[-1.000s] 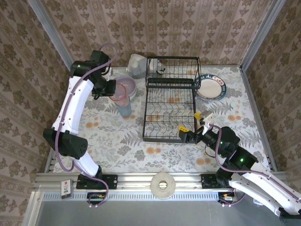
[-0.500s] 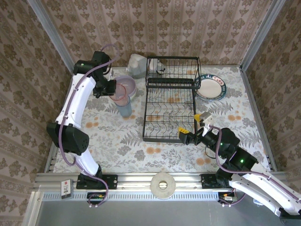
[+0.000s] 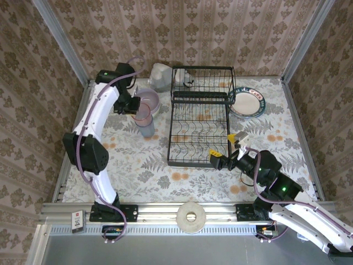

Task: Unload the mixed dishes from the dish rack
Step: Place the cup down.

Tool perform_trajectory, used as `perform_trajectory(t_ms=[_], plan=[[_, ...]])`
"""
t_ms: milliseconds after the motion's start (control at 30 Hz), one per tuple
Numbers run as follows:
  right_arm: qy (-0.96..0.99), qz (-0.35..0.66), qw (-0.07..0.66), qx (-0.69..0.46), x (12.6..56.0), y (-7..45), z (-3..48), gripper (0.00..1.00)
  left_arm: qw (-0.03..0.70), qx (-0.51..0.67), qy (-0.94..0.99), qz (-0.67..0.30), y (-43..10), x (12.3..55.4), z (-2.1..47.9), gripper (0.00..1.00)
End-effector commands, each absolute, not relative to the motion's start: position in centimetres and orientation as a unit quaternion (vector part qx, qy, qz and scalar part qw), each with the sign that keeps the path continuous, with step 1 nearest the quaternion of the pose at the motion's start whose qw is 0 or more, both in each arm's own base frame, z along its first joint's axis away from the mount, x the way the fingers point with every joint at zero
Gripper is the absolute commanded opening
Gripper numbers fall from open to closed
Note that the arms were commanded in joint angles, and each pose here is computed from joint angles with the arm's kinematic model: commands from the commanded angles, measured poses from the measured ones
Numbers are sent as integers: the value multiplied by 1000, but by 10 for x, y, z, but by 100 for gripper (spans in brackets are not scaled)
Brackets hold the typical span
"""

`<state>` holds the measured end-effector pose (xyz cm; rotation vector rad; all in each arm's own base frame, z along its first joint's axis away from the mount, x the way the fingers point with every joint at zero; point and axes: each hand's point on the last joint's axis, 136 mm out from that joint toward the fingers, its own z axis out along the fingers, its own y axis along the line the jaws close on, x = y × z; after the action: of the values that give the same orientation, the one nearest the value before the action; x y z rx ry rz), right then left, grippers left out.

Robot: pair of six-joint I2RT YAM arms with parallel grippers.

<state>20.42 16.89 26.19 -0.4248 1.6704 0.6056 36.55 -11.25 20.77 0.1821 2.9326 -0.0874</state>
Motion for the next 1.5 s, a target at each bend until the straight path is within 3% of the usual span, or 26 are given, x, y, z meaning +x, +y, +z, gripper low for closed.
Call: perform_trajectory(t_ms=[0,333,767,1200,1233,1267,1467], plan=[[726,265,611,-172,203,166,259,100,84,88,992,-31,-120,355,206,0],[729,250,619,-150,205,155,261,100,81,121,986,-81,-172,357,201,0],[730,254,621,-133,202,147,265,100,87,138,984,-72,-182,367,197,2],[725,245,632,-121,201,139,278,100,143,150,973,-103,-189,366,245,51],[725,245,632,-121,201,138,279,100,150,151,972,-103,-188,365,251,62],[725,244,632,-120,200,137,281,100,161,150,970,-104,-187,364,259,98],[740,201,633,-108,205,124,283,100,260,152,948,-103,-177,349,317,100]])
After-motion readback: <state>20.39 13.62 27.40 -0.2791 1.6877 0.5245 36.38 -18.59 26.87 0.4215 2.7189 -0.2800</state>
